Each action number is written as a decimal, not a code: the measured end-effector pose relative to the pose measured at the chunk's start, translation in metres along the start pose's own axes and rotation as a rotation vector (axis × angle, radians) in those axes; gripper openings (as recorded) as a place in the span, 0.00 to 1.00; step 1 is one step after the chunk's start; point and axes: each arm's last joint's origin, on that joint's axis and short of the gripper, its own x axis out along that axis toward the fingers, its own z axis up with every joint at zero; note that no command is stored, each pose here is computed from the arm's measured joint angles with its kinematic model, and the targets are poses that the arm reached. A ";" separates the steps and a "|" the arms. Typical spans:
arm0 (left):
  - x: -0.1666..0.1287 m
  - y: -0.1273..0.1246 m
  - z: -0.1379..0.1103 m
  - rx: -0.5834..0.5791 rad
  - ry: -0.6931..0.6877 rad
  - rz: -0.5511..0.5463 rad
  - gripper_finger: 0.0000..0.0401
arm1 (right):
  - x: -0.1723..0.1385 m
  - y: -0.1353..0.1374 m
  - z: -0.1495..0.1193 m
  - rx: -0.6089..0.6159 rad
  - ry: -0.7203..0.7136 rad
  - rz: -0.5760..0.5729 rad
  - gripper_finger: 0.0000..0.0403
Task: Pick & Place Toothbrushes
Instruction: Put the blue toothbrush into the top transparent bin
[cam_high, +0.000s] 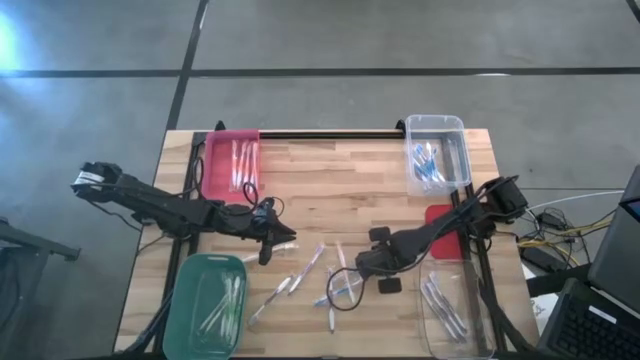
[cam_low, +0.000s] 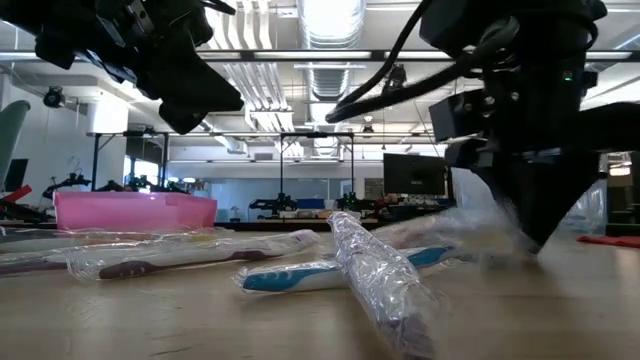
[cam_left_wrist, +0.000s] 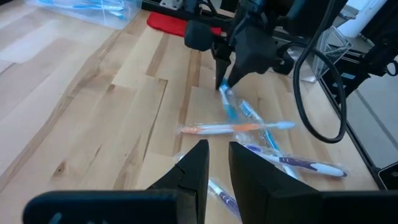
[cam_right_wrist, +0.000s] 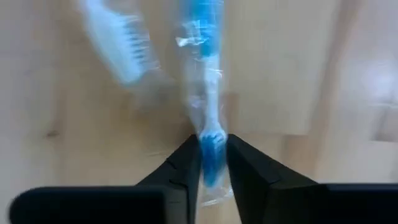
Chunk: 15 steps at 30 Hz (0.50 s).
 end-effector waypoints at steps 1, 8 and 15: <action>0.000 0.000 0.000 0.000 0.000 0.000 0.17 | -0.001 0.000 0.001 -0.004 0.001 -0.009 0.16; 0.000 0.000 0.000 0.000 0.002 0.001 0.17 | -0.015 -0.003 -0.002 -0.019 0.122 -0.046 0.05; 0.000 0.000 0.000 0.000 0.002 0.001 0.17 | -0.040 -0.009 -0.007 -0.030 0.298 -0.163 0.07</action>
